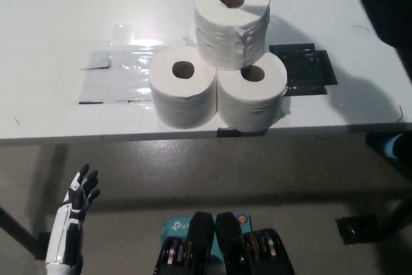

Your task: A few rolls of toilet paper are kept infront of the robot and the robot uses its right hand to lift one of the rolls and and places it on top of the other rolls to stack it.

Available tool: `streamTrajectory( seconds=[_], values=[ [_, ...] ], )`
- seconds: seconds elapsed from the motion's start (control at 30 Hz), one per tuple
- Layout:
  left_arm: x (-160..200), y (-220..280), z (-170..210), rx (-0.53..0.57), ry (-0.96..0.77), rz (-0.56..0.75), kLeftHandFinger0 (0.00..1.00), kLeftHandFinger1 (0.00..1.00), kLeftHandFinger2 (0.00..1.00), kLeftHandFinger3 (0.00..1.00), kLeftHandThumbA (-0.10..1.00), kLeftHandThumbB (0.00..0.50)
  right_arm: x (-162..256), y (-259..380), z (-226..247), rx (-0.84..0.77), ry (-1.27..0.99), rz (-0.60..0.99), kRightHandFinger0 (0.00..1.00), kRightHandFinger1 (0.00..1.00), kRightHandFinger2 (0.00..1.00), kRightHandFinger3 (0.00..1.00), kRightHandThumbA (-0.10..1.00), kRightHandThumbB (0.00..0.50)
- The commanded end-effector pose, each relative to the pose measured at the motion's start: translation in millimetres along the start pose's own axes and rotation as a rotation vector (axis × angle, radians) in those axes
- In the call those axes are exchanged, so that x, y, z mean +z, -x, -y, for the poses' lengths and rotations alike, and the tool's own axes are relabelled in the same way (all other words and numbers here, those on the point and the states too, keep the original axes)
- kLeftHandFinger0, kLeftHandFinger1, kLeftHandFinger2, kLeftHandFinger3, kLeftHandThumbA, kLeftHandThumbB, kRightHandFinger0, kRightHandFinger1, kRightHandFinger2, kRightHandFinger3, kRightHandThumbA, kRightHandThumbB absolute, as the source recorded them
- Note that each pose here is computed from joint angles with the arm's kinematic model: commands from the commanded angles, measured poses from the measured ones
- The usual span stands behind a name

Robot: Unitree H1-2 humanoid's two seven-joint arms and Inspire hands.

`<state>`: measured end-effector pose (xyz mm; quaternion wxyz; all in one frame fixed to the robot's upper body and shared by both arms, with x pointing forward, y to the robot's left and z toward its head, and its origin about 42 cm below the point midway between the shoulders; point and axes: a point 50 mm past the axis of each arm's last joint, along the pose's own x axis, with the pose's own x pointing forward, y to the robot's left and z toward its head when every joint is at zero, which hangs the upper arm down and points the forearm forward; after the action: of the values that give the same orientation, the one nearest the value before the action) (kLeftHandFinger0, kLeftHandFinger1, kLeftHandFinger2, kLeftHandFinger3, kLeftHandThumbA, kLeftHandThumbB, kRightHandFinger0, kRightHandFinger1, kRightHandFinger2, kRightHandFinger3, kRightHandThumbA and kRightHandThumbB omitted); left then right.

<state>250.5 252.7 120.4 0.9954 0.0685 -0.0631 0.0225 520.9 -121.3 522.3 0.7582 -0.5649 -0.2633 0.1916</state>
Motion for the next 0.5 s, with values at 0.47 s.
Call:
streamTrajectory(
  seconds=[0.47],
  values=[
    [21.1,-48.8,-2.0,0.021,0.03,0.096,1.0,1.0,1.0,1.0,1.0,0.001,7.7,321.9,43.8,-0.961,-0.159,0.271,1.0,1.0,1.0,1.0,0.96,0.17]
  ],
)
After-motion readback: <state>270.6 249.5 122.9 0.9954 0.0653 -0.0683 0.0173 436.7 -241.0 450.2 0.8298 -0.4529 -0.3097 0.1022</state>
